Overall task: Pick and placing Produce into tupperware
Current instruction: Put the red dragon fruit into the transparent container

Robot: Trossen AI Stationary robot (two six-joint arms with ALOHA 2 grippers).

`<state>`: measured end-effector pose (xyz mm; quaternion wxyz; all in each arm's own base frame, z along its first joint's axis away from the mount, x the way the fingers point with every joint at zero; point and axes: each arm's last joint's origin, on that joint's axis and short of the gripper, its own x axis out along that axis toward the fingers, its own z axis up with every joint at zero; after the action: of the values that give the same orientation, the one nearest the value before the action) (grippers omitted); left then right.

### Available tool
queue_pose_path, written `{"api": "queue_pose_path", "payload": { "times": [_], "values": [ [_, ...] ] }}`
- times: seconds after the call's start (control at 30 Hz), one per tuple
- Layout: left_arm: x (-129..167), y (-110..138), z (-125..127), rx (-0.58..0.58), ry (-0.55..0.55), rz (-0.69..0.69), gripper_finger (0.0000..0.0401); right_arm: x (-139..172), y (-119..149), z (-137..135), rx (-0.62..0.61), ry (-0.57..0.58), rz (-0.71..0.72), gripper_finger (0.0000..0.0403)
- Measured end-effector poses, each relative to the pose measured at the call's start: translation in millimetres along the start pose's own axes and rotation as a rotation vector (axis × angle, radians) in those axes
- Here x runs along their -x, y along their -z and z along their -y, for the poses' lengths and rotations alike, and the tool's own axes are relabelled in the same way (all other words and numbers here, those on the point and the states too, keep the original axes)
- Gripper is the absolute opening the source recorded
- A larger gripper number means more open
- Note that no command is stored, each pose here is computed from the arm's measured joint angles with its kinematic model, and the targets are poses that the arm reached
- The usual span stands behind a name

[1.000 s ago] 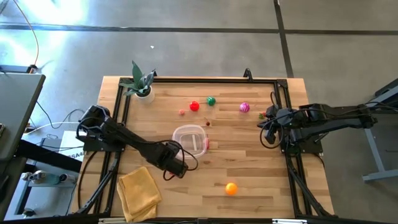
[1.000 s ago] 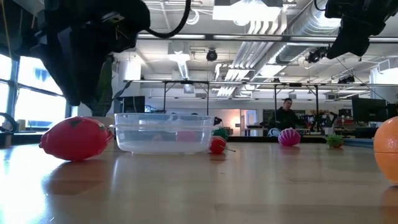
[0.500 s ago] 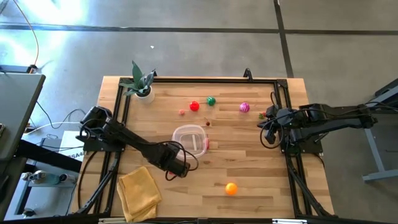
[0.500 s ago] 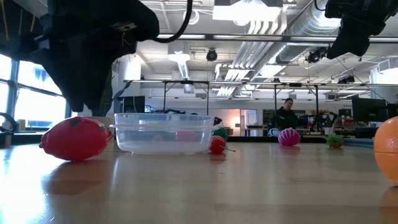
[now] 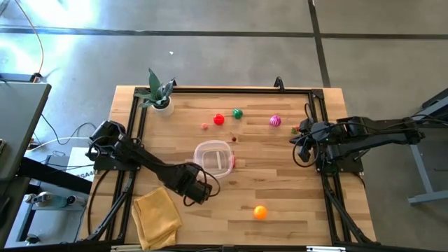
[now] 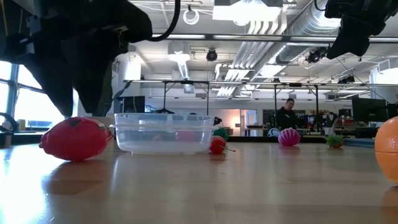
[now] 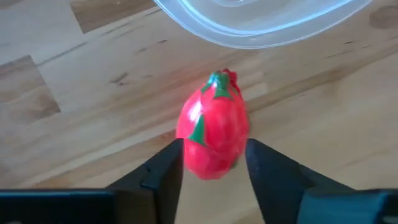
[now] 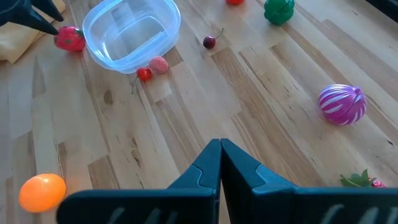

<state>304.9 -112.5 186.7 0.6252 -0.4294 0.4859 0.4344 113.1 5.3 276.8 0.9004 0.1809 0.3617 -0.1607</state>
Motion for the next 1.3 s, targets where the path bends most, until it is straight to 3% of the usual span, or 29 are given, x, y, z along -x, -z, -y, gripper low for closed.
{"api": "queue_pose_path", "payload": {
  "times": [0.23,0.6,1.3],
  "values": [
    [-2.6,-0.3,-1.2,-0.010,-0.001,-0.001,0.0241,0.0,0.0,0.0,0.000,0.000,0.000,0.0000],
    [-23.7,4.7,5.6,-0.041,-0.020,-0.017,0.0300,0.0,-0.3,-0.2,-0.001,-0.002,0.003,0.0000],
    [-40.1,6.7,8.4,-0.105,-0.051,0.023,0.0321,0.0,-0.6,-0.3,-0.002,-0.004,0.006,0.0000]
  ]
}}
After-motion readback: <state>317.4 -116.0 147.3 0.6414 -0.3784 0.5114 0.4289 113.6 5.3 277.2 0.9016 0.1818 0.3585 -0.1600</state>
